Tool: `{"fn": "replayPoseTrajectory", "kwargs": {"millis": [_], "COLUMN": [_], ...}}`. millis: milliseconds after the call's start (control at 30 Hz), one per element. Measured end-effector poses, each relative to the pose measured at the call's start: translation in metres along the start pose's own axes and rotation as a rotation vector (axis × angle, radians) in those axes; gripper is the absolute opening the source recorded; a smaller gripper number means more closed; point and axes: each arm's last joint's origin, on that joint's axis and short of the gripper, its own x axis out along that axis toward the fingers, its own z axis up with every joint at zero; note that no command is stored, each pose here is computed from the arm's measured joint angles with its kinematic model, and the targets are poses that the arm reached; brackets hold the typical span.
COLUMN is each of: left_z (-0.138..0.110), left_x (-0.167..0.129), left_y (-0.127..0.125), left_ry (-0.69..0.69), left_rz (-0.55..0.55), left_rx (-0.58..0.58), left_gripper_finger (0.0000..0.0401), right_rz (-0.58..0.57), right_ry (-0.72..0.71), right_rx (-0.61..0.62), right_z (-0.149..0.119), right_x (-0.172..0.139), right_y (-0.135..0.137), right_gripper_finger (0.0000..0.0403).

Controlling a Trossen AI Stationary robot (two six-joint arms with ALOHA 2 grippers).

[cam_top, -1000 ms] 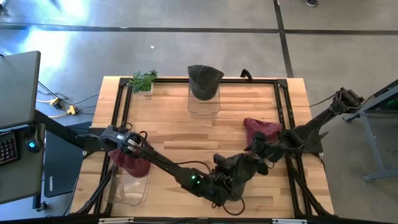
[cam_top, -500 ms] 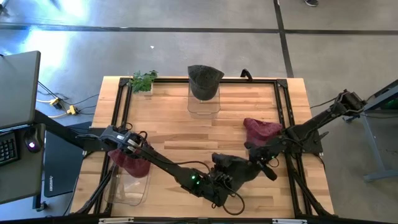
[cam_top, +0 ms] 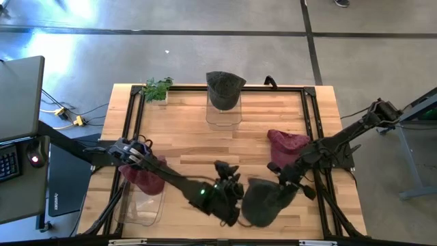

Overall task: Pick & Place hat
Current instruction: Put the black cap into the top transparent bin

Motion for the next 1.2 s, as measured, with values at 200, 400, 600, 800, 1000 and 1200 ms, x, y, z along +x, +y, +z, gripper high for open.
{"fn": "replayPoseTrajectory", "kwargs": {"millis": [200,400,600,800,1000,1200], "left_z": [-0.001,-0.013,-0.015,-0.027,-0.036,-0.040], "left_x": [-0.034,-0.022,0.014,0.047,0.056,0.020], "left_y": [-0.038,-0.068,-0.082,-0.079,-0.082,-0.065], "left_ry": [-0.115,-0.154,-0.258,-0.179,-0.108,-0.029], "left_rz": [-0.057,-0.234,-0.439,-0.455,-0.494,-0.399], "left_rx": [-0.036,-0.029,-0.013,0.000,0.019,0.080], "left_gripper_finger": [0.0139,0.0099,0.0073,0.0061,0.0060,0.0060], "right_rz": [-0.175,-0.267,-0.262,-0.156,-0.144,-0.320], "right_ry": [0.051,0.034,-0.034,-0.062,-0.086,-0.071], "right_rx": [0.049,0.053,0.029,0.003,-0.034,-0.242], "right_z": [-0.007,-0.005,0.003,0.008,0.011,0.018], "right_x": [-0.004,-0.008,-0.011,-0.011,-0.012,-0.017], "right_y": [-0.013,-0.023,-0.027,-0.023,-0.023,-0.034], "right_gripper_finger": [0.0007,0.0006,0.0010,0.0004,0.0009,0.0004]}}
